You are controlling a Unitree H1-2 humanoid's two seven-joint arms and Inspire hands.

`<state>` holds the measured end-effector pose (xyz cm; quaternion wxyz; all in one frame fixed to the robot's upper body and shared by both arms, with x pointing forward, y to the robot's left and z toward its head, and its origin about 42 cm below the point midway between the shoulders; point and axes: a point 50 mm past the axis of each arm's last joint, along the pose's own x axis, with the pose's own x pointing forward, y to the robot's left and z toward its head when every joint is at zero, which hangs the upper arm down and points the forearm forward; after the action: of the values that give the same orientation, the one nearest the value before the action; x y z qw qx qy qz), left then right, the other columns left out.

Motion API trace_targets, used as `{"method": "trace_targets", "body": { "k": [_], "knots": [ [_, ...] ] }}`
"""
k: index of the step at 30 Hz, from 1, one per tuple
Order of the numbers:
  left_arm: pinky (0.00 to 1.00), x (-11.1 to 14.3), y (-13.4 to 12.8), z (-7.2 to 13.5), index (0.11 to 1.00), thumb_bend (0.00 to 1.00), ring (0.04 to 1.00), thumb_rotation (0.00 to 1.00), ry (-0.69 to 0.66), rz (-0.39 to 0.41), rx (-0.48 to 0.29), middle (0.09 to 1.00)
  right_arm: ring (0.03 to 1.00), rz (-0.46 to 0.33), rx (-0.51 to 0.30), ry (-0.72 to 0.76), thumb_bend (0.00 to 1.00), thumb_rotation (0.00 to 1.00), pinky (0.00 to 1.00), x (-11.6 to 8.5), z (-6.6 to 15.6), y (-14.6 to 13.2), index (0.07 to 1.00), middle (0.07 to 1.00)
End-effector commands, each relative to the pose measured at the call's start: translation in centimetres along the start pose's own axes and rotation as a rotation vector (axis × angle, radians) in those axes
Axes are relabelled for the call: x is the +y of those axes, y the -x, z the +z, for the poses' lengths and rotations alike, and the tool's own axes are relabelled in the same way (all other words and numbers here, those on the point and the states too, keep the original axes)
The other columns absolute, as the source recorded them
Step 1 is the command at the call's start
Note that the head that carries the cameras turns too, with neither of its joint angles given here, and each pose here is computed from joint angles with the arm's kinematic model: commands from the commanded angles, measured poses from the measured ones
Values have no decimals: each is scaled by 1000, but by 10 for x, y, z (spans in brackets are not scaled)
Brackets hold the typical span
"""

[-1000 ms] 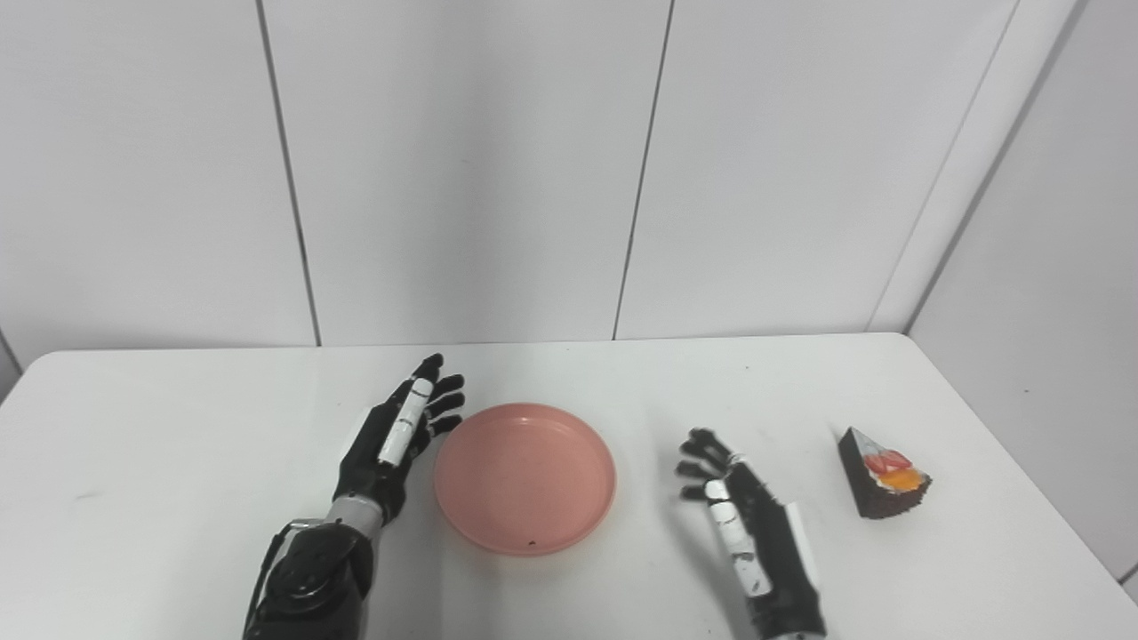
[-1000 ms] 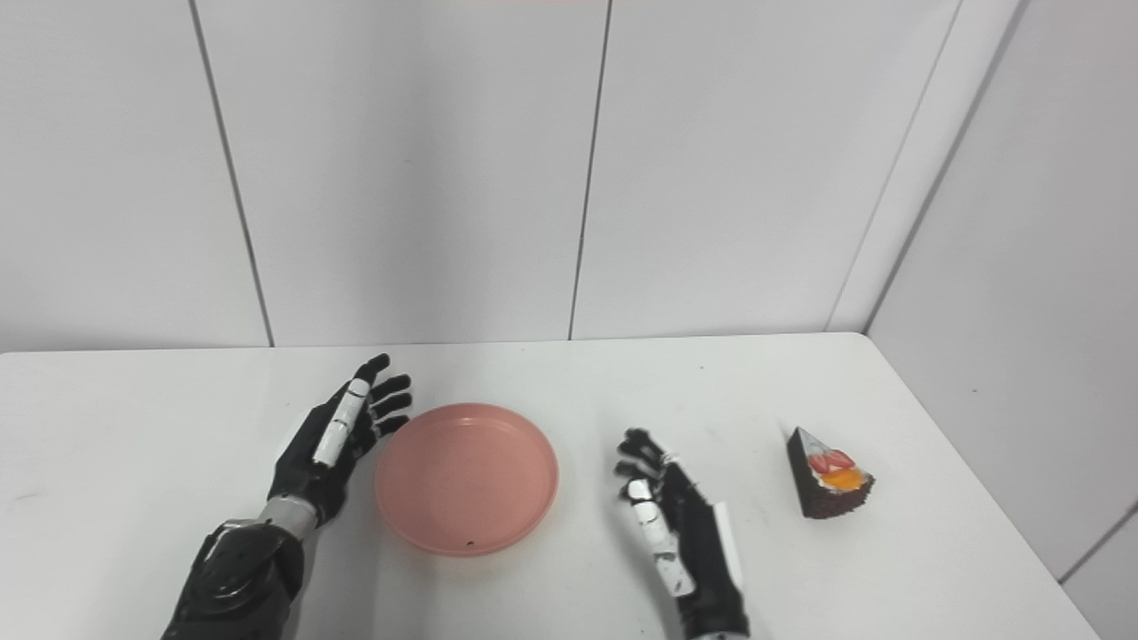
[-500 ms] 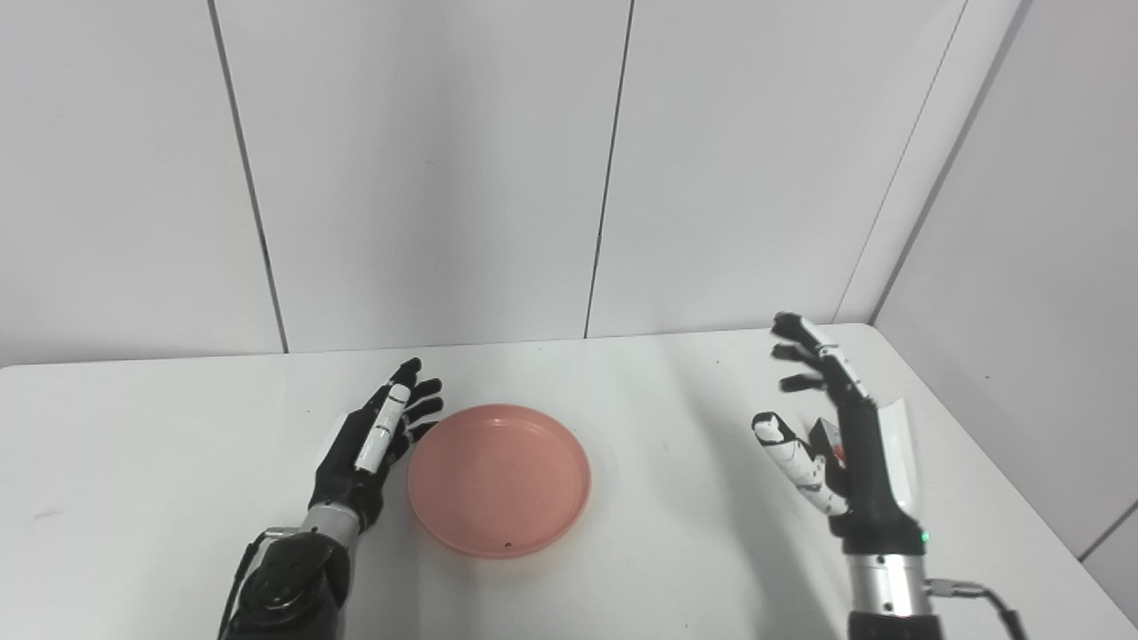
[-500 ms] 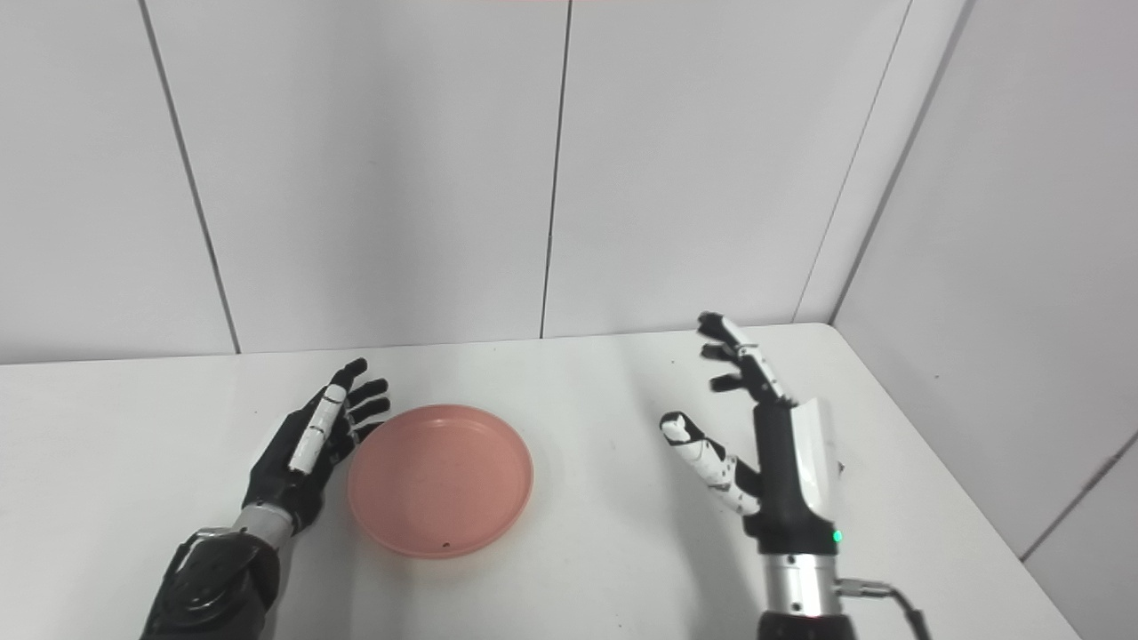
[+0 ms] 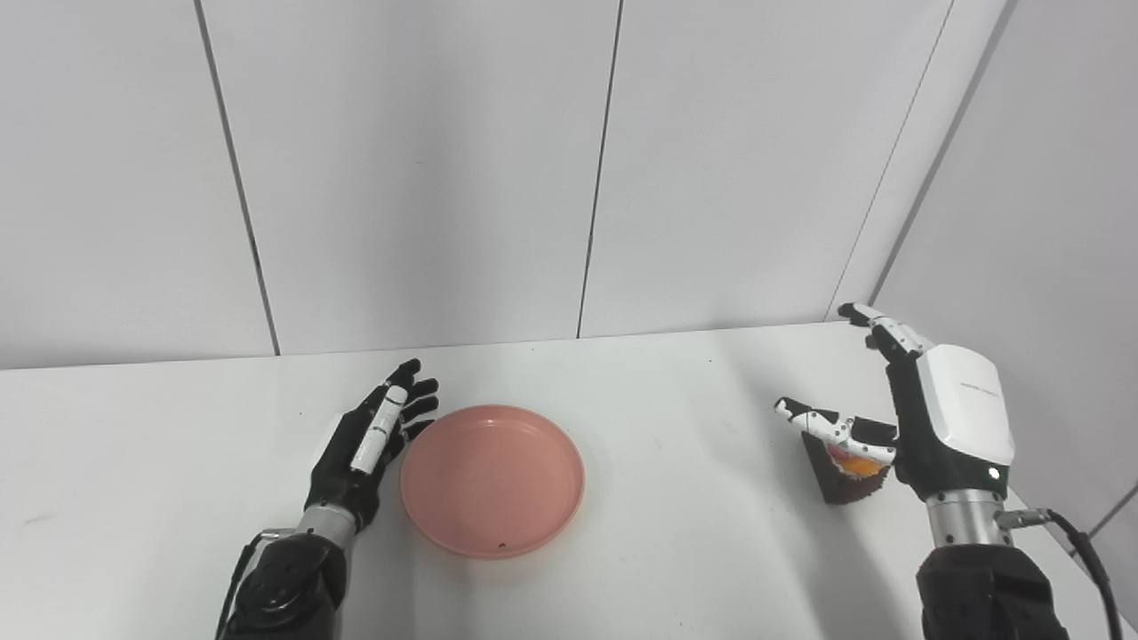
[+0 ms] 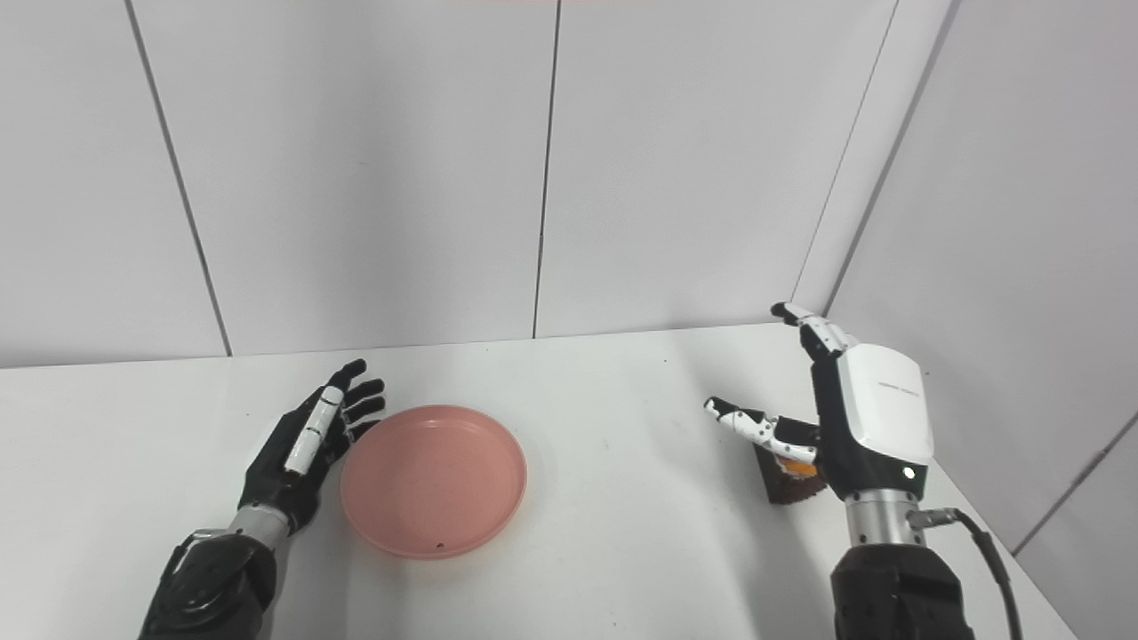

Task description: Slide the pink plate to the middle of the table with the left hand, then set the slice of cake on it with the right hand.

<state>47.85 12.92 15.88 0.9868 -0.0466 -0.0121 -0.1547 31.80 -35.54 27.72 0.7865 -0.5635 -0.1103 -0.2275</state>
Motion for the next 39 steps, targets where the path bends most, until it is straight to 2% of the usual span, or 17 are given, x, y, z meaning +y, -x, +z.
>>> {"method": "trace_targets", "body": {
  "k": [1,2,5,8,12,13,17,26,35,37,39],
  "knots": [
    [791,-6,9,-25,853,623,842,805,29,0,106,833,722,-22,23,60,836,582,578,-15,-2,-13,774,787],
    [794,-6,9,-25,846,608,847,807,32,0,108,833,725,2,41,80,838,537,563,-13,-4,-14,768,777],
    [798,-7,9,-27,842,600,850,812,41,0,114,831,726,64,93,128,835,511,558,-7,-9,-17,767,771],
    [795,-8,10,-27,827,592,842,810,45,0,117,815,764,141,159,174,839,541,575,3,-18,-22,783,794],
    [783,-9,10,-26,830,585,838,821,36,-8,110,805,774,210,205,212,879,571,624,17,-30,-28,795,809],
    [778,-9,11,-26,833,593,835,819,36,-9,109,804,788,233,219,215,931,615,660,22,-35,-31,805,819],
    [777,-9,11,-25,833,593,834,815,42,-9,110,803,814,285,254,233,992,635,706,36,-48,-38,815,837],
    [784,-9,13,-26,836,599,831,803,43,-11,113,803,806,306,278,239,1000,594,700,46,-56,-39,813,843],
    [784,-7,14,-27,851,627,836,792,32,-21,121,823,800,324,285,220,1000,616,705,50,-59,-38,803,831],
    [782,-6,14,-27,845,632,836,789,28,-23,121,824,780,311,280,203,1000,611,688,51,-59,-37,795,818],
    [772,-6,13,-28,842,646,832,793,21,-26,121,822,684,288,277,181,1000,559,603,53,-59,-37,747,732]
  ]
}}
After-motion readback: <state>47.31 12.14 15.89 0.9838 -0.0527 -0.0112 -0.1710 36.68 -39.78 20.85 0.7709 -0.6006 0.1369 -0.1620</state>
